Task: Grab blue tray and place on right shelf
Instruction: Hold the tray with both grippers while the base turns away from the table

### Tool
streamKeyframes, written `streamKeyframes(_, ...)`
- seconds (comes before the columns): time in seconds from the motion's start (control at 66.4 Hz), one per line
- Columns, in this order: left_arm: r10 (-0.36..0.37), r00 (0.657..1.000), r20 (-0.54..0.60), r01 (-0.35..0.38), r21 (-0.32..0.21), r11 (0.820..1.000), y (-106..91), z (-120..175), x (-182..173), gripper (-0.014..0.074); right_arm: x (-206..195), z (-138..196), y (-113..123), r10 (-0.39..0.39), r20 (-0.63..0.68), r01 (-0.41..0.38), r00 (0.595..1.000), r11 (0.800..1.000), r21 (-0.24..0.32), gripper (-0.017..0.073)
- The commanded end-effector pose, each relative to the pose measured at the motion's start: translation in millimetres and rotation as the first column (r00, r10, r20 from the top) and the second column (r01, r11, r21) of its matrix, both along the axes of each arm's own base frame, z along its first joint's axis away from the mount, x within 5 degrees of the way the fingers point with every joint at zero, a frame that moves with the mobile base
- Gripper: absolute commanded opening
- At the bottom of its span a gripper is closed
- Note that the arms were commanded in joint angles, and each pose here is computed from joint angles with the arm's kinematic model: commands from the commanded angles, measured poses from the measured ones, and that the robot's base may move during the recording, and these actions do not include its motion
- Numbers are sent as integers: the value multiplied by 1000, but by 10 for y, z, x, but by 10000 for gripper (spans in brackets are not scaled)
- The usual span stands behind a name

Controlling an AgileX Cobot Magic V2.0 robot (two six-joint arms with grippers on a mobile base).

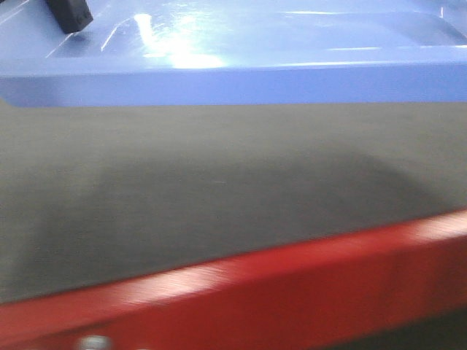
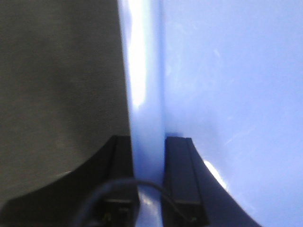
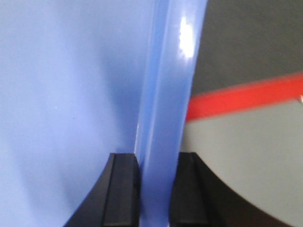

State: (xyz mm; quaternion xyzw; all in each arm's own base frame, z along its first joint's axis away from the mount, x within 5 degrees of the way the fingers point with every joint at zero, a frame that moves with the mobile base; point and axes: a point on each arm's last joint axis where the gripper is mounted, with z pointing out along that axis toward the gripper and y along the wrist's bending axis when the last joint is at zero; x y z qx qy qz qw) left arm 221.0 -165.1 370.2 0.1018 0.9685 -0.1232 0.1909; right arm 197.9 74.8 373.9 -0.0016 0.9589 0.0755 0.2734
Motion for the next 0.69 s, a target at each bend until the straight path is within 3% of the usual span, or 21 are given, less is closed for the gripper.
streamKeyframes(0.0, -16, 1000, -7, 16, 88, 996, 123, 103, -102, -48, -4, 149, -94, 8, 104, -1, 995, 998, -68, 63)
streamKeyframes(0.678, -16, 1000, -8, 17, 86, 996, 121, 103, -103, -48, -4, 149, -94, 8, 104, -1, 995, 998, -68, 63)
